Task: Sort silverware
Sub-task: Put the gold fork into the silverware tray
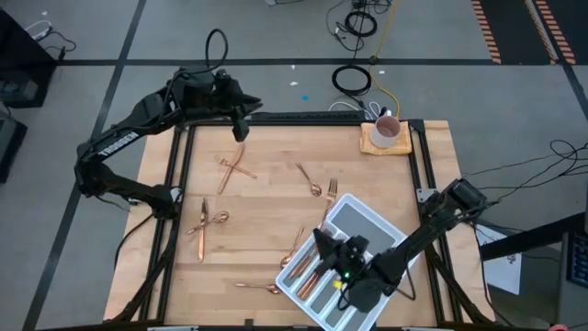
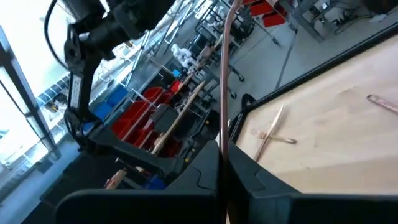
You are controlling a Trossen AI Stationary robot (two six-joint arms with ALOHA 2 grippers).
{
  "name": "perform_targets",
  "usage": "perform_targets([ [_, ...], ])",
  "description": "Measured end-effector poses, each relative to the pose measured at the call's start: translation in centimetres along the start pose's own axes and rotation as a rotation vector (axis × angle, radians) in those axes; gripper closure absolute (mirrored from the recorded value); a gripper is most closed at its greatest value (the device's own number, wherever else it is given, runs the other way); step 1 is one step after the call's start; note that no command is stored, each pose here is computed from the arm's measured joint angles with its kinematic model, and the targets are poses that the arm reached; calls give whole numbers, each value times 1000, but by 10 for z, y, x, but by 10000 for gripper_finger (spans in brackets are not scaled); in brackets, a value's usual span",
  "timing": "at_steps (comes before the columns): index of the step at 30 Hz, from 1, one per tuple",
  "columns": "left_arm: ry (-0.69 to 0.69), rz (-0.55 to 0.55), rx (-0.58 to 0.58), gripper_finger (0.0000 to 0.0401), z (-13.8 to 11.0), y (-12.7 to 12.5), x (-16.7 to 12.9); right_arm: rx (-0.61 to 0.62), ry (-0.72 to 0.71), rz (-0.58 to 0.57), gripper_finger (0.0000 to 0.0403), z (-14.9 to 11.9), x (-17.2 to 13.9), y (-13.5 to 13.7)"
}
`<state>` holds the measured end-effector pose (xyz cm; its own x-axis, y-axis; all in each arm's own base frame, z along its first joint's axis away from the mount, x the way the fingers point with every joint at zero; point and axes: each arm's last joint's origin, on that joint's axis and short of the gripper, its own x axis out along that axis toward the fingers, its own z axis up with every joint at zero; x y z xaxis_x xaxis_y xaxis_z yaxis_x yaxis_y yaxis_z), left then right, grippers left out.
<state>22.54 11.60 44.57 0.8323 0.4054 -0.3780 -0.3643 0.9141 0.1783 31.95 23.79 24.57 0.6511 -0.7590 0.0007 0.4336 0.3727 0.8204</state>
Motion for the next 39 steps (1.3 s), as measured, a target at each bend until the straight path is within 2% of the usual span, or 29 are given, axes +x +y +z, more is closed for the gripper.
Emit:
perform_targets([
  [3,3,-4,-31,339,0,0,0,70,11,7,403,-27,-5,-8],
  [7,11,-7,-38,339,-1,0,0,240,13,6,403,-74,-4,-19],
  [9,26,-10,-33,339,-3,-1,0,286,7,2,403,-91,0,-19],
  [13,54,-14,-16,339,-5,-1,0,323,0,-1,403,-103,3,-12],
  [16,83,-25,-1,339,-8,0,0,298,5,2,403,-102,-2,-9],
  [18,119,-104,38,339,-17,-2,3,306,13,6,403,-101,-6,-6],
  [20,138,-270,47,339,-30,-8,10,300,19,9,403,-97,-9,0],
  [22,136,-472,-4,339,-44,-16,21,285,16,8,403,-93,-8,6],
  [24,114,-594,-105,339,-57,-23,33,250,15,7,403,-90,-7,10],
  [27,84,-659,-314,339,-78,-30,55,198,11,5,403,-88,-5,12],
  [29,61,-713,-412,339,-92,-35,66,174,9,4,403,-88,-4,13],
  [35,-54,-810,-576,339,-115,-54,83,125,-7,-5,403,-88,5,12],
  [39,-72,-899,-593,339,-119,-71,84,106,-18,-12,403,-88,11,11],
])
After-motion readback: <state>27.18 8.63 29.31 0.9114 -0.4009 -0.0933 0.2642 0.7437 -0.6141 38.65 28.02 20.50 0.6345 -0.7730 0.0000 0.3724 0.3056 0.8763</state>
